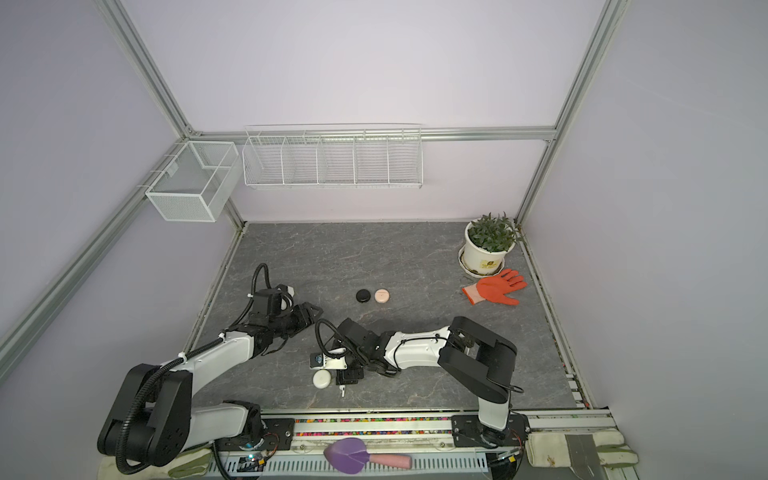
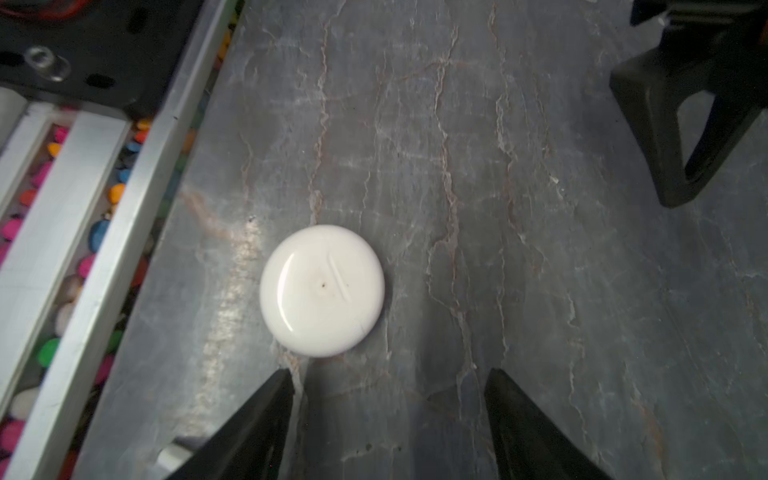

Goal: Insert the wireless bluetooth earbuds into the charging case
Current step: 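Lower the open right gripper over the white case while left draws back, then close the right gripper on the white round case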

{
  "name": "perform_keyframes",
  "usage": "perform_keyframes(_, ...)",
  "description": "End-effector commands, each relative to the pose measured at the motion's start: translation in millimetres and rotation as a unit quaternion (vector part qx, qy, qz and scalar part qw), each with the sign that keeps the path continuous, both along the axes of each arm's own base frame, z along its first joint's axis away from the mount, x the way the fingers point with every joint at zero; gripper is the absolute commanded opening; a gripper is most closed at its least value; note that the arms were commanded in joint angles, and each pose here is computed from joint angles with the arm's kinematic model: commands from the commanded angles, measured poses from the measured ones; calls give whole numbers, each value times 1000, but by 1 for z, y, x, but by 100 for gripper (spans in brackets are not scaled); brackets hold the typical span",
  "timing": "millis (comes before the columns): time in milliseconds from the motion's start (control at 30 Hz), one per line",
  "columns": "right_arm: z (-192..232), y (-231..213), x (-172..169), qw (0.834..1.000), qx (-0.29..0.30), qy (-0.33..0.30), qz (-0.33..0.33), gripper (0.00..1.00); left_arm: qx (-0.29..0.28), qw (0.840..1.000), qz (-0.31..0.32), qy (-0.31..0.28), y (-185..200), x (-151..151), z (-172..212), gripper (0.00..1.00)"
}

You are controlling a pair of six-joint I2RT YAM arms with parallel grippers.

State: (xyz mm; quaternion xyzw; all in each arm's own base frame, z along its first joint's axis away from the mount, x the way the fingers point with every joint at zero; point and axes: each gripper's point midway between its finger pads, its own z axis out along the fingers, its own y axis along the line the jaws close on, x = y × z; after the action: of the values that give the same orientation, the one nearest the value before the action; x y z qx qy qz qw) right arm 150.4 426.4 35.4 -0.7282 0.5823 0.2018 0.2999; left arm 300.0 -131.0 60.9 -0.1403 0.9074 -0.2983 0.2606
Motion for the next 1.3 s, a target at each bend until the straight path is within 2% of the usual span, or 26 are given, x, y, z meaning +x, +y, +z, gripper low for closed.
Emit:
perform_keyframes(0, 0, 10, 14, 999, 11, -37, -12, 75, 7, 1000, 15, 4, 6, 0, 0, 68)
perform_keyframes(600, -3, 9, -15, 1000, 18, -2, -8, 75, 14, 1000, 19, 13, 8, 1, -6, 68)
perform_keyframes(733, -7, 3, -21, 1000, 8, 5, 4, 71, -4, 999, 20, 26, 5, -8, -15, 68)
perform_keyframes(800, 2, 5, -26, 999, 25, 23, 4, 70, -16, 999, 21, 36, 3, -13, -20, 68)
perform_keyframes(967, 10, 12, -39, 997, 48, 62, 23, 74, -32, 999, 20, 37, 0, -14, -16, 68)
perform_keyframes(1267, 3, 23, -32, 996, 47, 77, 21, 80, -20, 999, 19, 39, 2, -13, -14, 68)
